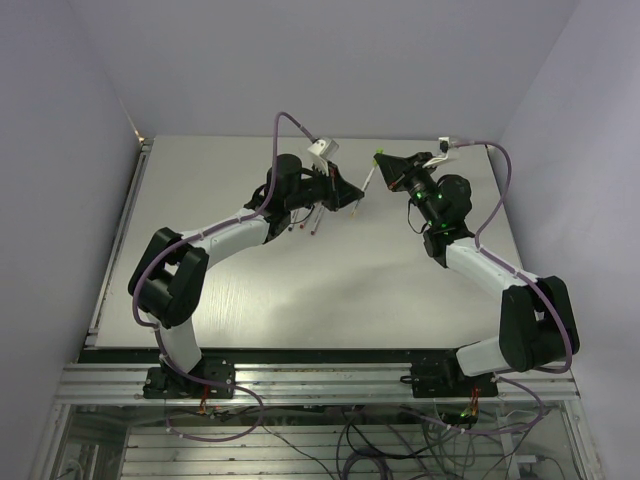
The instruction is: Insert the pens into the pen caps
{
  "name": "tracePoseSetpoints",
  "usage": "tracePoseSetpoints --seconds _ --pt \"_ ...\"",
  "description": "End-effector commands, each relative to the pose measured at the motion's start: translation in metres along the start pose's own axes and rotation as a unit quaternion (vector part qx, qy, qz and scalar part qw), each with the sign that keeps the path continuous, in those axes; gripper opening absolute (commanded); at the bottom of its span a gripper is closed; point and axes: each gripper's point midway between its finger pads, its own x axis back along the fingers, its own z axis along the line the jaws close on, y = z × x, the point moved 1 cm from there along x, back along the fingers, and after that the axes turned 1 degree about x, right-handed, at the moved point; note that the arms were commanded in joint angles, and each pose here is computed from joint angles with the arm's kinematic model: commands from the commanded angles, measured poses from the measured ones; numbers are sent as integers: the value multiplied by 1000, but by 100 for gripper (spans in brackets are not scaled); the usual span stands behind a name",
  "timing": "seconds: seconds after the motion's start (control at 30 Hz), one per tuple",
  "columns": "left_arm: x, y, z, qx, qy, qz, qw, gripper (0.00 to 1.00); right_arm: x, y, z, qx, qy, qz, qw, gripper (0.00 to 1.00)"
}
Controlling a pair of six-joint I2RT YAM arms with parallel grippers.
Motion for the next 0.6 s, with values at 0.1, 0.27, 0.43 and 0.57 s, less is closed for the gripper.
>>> tracePoseSetpoints --seconds 0.1,0.27,0.43,0.57 --pt "1 21 -14 -19 -27 -31 999 7 -1 1 4 3 11 -6 1000 0" --pt "0 22 -13 -19 -25 -35 999 7 -2 -1 4 0 11 -2 1000 0" --pt "-2 28 -14 -16 -29 -47 998 7 -1 -8 7 -11 22 10 1000 0" --pt "-4 35 -17 -7 -41 -66 997 7 -1 -19 11 -22 39 30 999 0"
